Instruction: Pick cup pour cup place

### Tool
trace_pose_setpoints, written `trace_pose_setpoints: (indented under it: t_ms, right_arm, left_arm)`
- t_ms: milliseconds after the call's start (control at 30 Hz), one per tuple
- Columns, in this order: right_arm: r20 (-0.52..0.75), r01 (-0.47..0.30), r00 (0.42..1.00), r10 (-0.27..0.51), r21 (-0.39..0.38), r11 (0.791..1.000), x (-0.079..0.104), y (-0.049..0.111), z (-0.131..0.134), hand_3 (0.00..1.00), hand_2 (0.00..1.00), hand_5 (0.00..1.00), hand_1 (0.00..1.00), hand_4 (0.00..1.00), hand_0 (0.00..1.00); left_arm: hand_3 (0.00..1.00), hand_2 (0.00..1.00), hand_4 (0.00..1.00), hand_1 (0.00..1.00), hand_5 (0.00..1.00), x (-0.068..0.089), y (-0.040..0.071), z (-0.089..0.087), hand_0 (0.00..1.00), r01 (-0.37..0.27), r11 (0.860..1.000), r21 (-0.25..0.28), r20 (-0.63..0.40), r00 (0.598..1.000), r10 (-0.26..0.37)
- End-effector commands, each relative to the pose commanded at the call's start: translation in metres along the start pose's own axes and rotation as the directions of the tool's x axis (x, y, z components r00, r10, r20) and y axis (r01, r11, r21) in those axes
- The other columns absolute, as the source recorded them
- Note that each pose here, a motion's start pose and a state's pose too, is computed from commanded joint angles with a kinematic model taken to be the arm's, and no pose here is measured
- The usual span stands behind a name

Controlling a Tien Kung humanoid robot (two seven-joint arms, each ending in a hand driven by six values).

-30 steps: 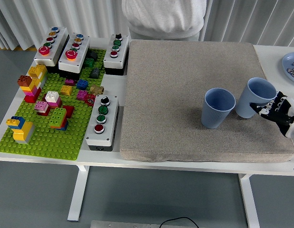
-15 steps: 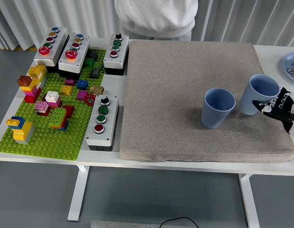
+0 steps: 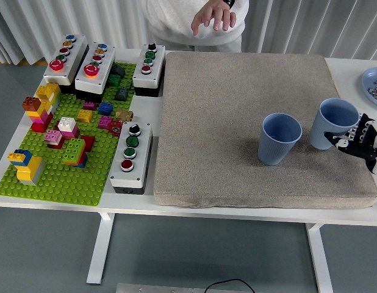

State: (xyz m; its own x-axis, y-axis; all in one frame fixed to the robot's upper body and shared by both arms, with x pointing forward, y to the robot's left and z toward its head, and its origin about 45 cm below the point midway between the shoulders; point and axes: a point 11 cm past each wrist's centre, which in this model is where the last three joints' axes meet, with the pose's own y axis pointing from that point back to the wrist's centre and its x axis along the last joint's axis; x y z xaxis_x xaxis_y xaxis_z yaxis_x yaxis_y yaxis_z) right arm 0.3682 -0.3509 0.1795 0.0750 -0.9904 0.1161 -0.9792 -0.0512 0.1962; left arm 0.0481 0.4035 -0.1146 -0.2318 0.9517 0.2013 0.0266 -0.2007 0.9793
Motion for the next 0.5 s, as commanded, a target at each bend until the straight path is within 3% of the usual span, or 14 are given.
trace_pose_setpoints:
  t_ms: [100,133,500]
  right_arm:
    - [-0.010,0.003,1.000,-0.003,0.000,1.000,0.0003,-0.0004,-0.0004,0.750,0.682,0.002,0.764,0.583,0.855]
    - [-0.014,0.002,1.000,-0.002,0.002,1.000,0.0009,-0.0007,-0.0013,0.822,0.725,0.002,0.782,0.677,0.866]
    - [-0.005,-0.006,1.000,0.006,0.004,1.000,0.0026,-0.0013,-0.0027,0.832,0.724,0.002,0.785,0.688,0.867]
  left_arm:
    - [0.662,0.817,0.504,0.759,0.921,-0.0003,0.0001,0.0008,0.737,0.000,1.000,-0.001,0.002,1.000,0.000]
    - [0.661,0.818,0.504,0.759,0.920,-0.0008,0.0001,0.0010,0.737,0.002,1.000,-0.002,0.001,1.000,-0.002]
    - [0.662,0.817,0.505,0.759,0.919,-0.0014,0.0003,0.0024,0.737,0.003,1.000,-0.005,-0.001,1.000,-0.003]
